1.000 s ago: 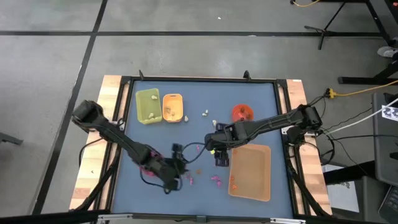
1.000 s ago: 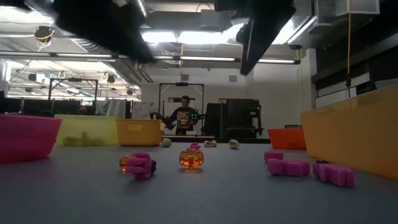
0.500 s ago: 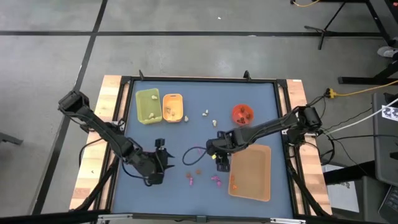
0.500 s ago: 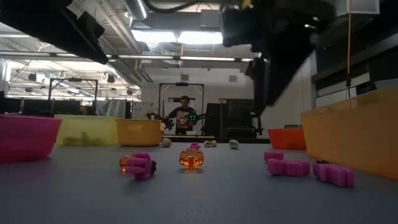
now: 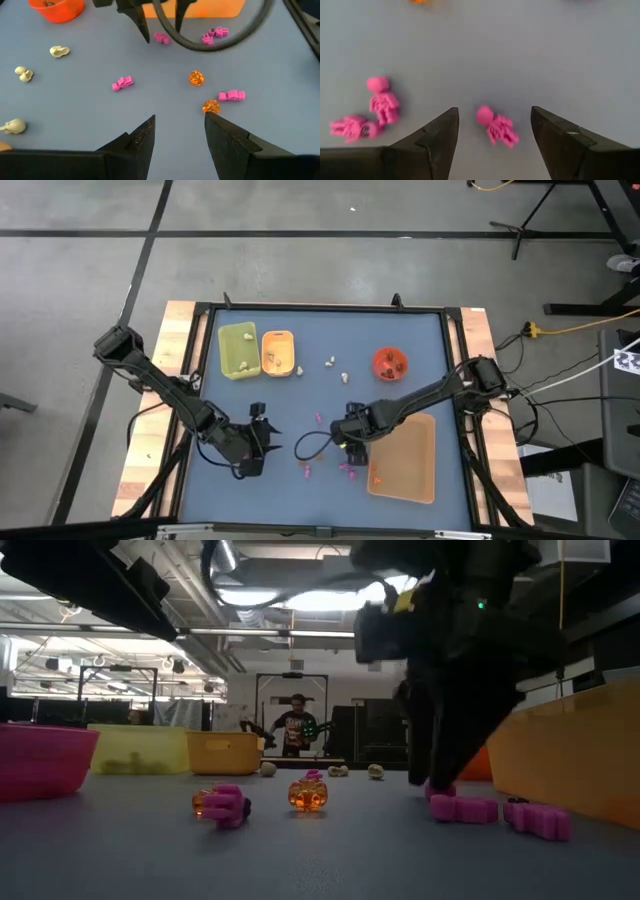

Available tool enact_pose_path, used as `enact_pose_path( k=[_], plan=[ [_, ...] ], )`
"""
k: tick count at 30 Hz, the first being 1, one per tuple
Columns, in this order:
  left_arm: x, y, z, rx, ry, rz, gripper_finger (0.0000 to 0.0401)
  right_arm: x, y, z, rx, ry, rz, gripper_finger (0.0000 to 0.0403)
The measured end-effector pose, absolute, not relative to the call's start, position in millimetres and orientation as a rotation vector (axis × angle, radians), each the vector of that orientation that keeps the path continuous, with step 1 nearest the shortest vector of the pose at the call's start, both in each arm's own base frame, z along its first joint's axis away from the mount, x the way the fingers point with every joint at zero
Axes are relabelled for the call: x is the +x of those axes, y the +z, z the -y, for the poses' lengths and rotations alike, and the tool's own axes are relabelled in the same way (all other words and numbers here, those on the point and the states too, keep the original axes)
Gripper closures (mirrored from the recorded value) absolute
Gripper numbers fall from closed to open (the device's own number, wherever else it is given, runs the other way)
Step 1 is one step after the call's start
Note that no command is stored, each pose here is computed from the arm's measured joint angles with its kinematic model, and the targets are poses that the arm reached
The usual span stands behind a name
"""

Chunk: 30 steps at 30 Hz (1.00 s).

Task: Sort Halloween decoration
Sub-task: Put the pink skeleton toy into the red bowl

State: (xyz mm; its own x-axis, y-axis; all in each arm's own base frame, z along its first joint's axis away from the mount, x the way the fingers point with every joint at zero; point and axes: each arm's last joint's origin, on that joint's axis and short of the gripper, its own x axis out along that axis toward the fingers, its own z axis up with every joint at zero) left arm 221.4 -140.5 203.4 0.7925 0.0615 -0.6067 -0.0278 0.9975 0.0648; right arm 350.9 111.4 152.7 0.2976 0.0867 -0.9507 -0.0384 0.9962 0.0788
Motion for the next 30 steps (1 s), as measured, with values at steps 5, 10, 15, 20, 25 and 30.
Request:
enact_pose_path(
  k=[5, 10, 15, 20, 25, 30],
  plan=[
    [221.9, 203.3, 139.9, 0.053, 0.052, -0.654, 0.0245, 350.9, 142.5, -111.3, 0.033, 0.071, -1.308, 0.0195],
    [222.1, 203.3, 139.5, 0.052, 0.054, -0.654, 0.0245, 350.8, 141.1, -111.2, 0.033, 0.065, -1.324, 0.0244],
    [222.0, 203.2, 139.4, 0.053, 0.054, -0.655, 0.0245, 350.8, 141.0, -111.2, 0.034, 0.065, -1.327, 0.0289],
    [222.0, 203.2, 139.4, 0.053, 0.054, -0.655, 0.0245, 351.3, 141.0, -111.4, 0.036, 0.067, -1.321, 0.0321],
    [222.0, 203.2, 139.5, 0.053, 0.054, -0.655, 0.0245, 351.7, 140.8, -111.5, 0.037, 0.068, -1.317, 0.033],
    [221.5, 204.5, 139.1, 0.053, 0.052, -0.652, 0.0245, 352.7, 142.0, -111.8, 0.038, 0.068, -1.317, 0.0326]
  ],
)
